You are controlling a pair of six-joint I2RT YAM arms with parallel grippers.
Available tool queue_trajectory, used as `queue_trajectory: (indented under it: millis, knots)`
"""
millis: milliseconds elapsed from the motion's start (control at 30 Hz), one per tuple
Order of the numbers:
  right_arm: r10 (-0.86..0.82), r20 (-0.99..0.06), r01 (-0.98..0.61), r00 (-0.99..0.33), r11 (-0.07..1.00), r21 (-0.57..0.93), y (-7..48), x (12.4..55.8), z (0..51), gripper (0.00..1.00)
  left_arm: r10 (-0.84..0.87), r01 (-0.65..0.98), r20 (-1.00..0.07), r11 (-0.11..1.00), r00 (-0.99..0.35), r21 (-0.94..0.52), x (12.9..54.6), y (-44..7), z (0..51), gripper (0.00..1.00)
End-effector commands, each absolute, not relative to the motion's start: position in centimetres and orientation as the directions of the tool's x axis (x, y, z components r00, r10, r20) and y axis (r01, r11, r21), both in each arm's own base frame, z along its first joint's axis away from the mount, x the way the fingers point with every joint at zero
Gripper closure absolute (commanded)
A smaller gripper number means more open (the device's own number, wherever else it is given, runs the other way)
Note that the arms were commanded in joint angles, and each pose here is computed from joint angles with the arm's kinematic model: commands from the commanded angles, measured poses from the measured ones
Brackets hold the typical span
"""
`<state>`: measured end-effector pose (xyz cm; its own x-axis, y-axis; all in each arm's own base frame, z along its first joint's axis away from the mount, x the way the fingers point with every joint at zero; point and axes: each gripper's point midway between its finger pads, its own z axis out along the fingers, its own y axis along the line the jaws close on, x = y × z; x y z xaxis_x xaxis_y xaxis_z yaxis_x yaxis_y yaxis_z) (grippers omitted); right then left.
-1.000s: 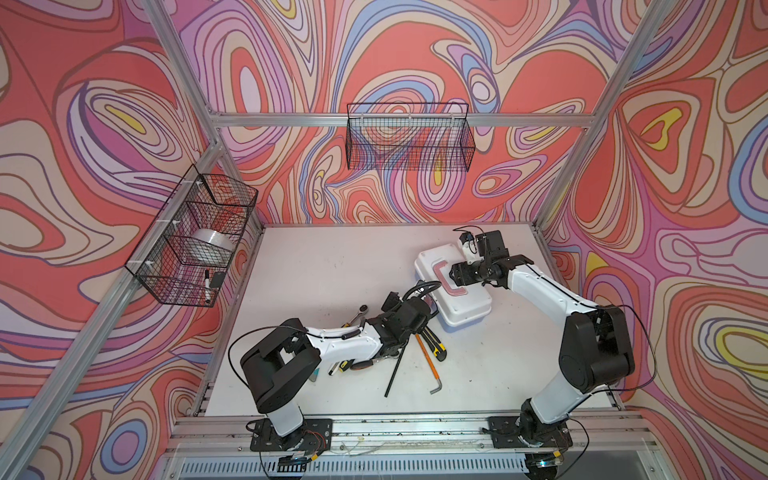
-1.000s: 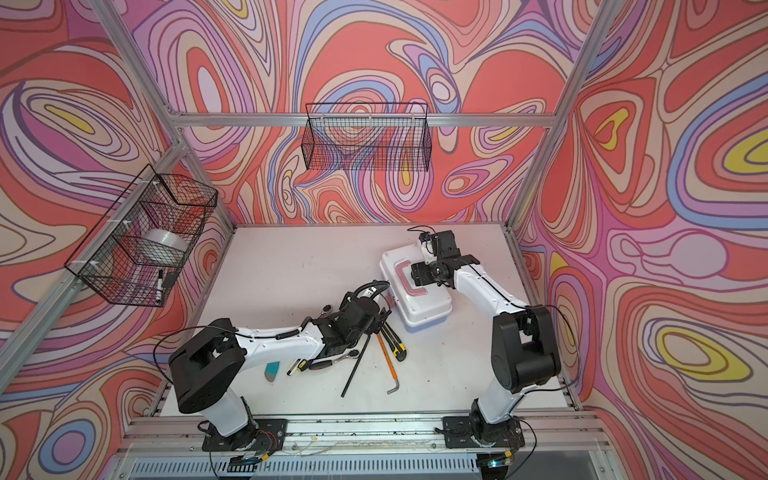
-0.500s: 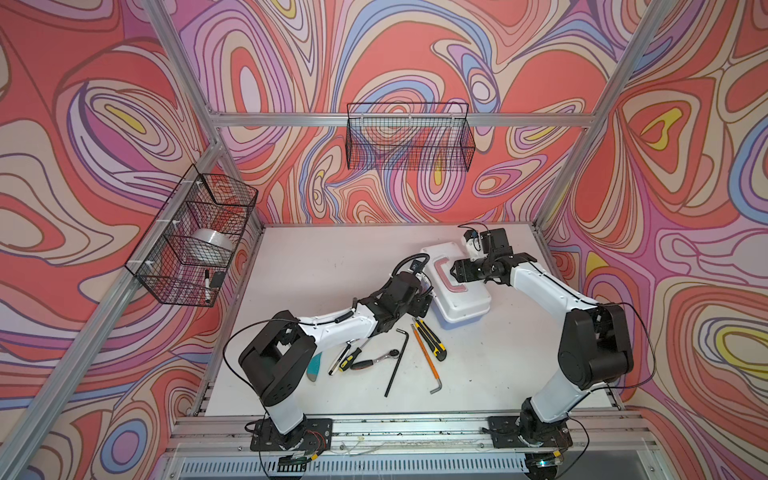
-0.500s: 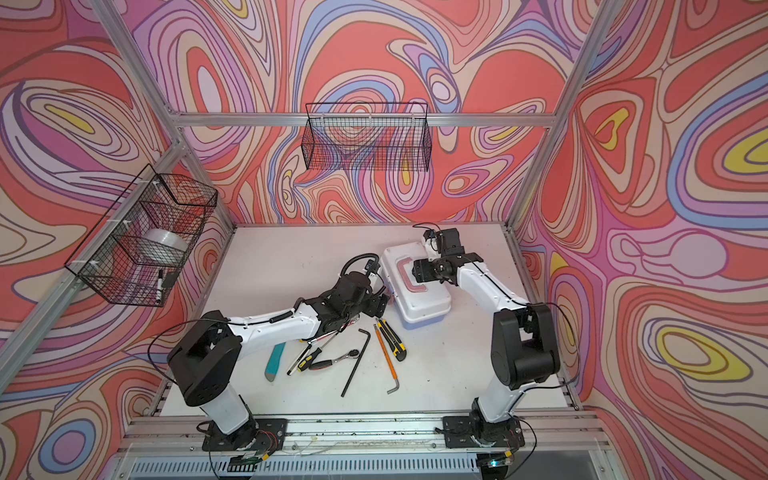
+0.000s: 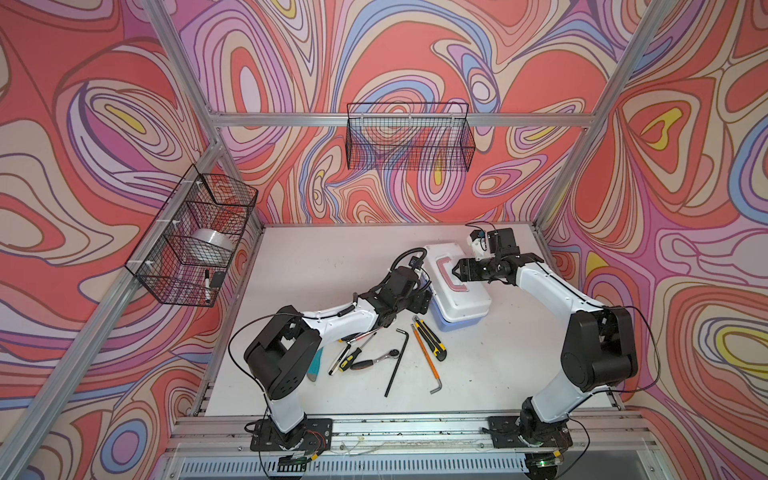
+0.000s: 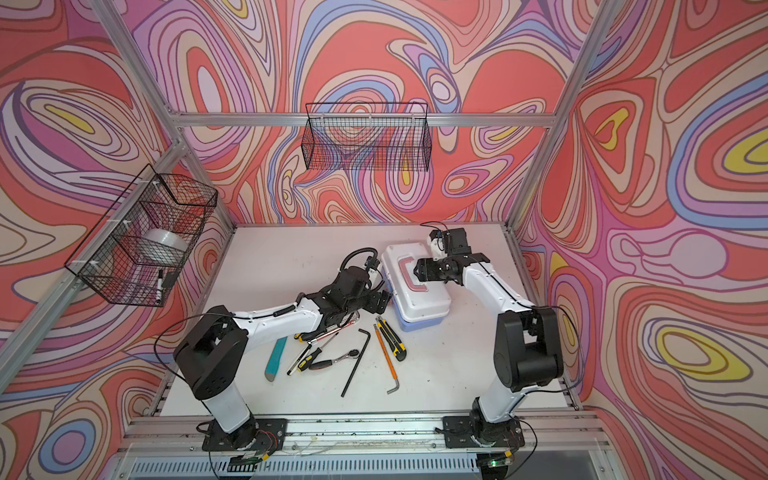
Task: Pack the tool kit
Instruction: 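Lift the white lid open with the right gripper while the left gripper steadies the box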
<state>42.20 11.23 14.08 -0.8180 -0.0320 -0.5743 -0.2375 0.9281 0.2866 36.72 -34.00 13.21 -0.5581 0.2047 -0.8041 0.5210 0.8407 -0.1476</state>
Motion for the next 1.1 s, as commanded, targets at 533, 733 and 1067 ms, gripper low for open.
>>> queue_trajectory:
  millis: [533,733,1067]
  knots:
    - [0.168,-0.412,-0.14,-0.896,0.772,0.62,11.1,38.5,13.6,0.43,0.045,0.581,-0.741,0.653,-0.67,-0.486,35.3,-37.2,17.9,0.08]
    - [0.198,-0.412,-0.145,-0.89,0.732,0.666,11.0,38.5,14.1,0.42,-0.015,0.57,-0.722,0.601,-0.692,-0.56,35.1,-37.8,19.2,0.09]
    - [0.294,-0.382,-0.121,-0.876,0.633,0.764,9.2,38.9,14.5,0.42,-0.083,0.527,-0.683,0.571,-0.725,-0.629,35.4,-36.7,19.3,0.09]
